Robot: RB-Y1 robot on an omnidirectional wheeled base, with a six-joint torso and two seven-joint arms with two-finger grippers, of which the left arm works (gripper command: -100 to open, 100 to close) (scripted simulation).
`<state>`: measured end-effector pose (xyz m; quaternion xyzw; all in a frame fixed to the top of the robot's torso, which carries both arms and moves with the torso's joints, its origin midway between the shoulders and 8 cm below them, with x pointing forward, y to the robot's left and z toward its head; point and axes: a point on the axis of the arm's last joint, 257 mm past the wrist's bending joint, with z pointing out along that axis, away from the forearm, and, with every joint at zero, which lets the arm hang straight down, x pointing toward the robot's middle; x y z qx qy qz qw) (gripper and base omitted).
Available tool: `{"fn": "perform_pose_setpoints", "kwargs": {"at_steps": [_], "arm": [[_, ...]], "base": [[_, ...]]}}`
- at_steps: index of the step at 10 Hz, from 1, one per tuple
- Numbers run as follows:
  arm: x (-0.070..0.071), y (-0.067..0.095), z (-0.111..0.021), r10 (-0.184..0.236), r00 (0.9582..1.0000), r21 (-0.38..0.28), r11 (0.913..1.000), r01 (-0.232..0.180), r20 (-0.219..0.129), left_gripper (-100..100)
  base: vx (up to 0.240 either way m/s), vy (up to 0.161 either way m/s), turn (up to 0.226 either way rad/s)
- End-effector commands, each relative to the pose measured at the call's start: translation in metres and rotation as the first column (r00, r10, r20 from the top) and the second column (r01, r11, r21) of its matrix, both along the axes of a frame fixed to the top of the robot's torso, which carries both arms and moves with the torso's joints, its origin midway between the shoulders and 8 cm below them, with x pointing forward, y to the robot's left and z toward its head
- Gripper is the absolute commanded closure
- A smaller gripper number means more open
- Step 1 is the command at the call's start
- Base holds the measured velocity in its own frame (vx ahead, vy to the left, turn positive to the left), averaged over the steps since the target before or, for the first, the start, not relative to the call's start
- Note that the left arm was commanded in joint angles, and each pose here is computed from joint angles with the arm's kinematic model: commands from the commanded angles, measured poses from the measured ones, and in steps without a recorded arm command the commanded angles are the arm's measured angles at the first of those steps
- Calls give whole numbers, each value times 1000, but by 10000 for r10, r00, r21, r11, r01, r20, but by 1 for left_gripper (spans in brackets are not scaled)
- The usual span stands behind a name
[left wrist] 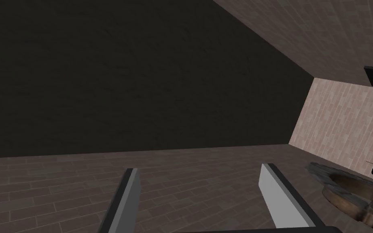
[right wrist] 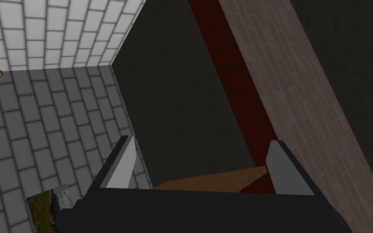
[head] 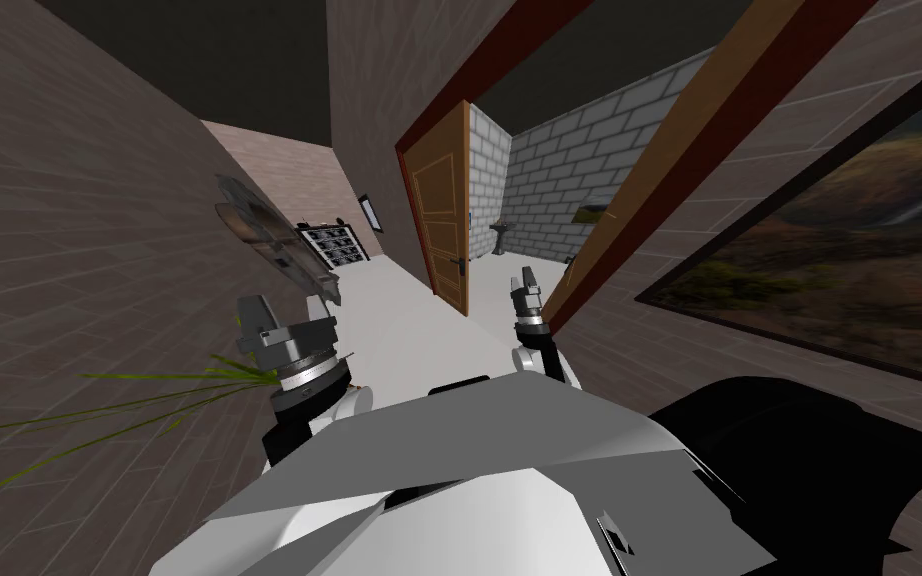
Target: Push the door open
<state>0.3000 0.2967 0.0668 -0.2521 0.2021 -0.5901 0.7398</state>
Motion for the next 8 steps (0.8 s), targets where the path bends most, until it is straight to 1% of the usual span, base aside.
{"fn": "perform_pose_setpoints", "kwargs": {"at_steps": [1, 2, 4, 5, 6, 7, 8], "arm": [[11, -3, -9, -194, 9996, -17, 9998, 194, -188, -100], [14, -4, -12, -254, 9994, -26, 9997, 253, -248, -100], [28, -8, -24, -495, 9975, -62, 9988, 492, -496, -100], [33, -10, -28, -575, 9966, -80, 9983, 572, -582, -100], [42, -13, -36, -735, 9944, -114, 9973, 728, -754, -100], [47, -15, -40, -814, 9931, -130, 9967, 806, -840, -100], [57, -18, -50, -985, 9898, -171, 9951, 973, -1032, -100]], "base": [[65, -62, -74], [86, 45, -63], [100, 60, -77], [95, 56, -56], [96, 49, -106], [95, 39, -87], [109, 38, -90]]}}
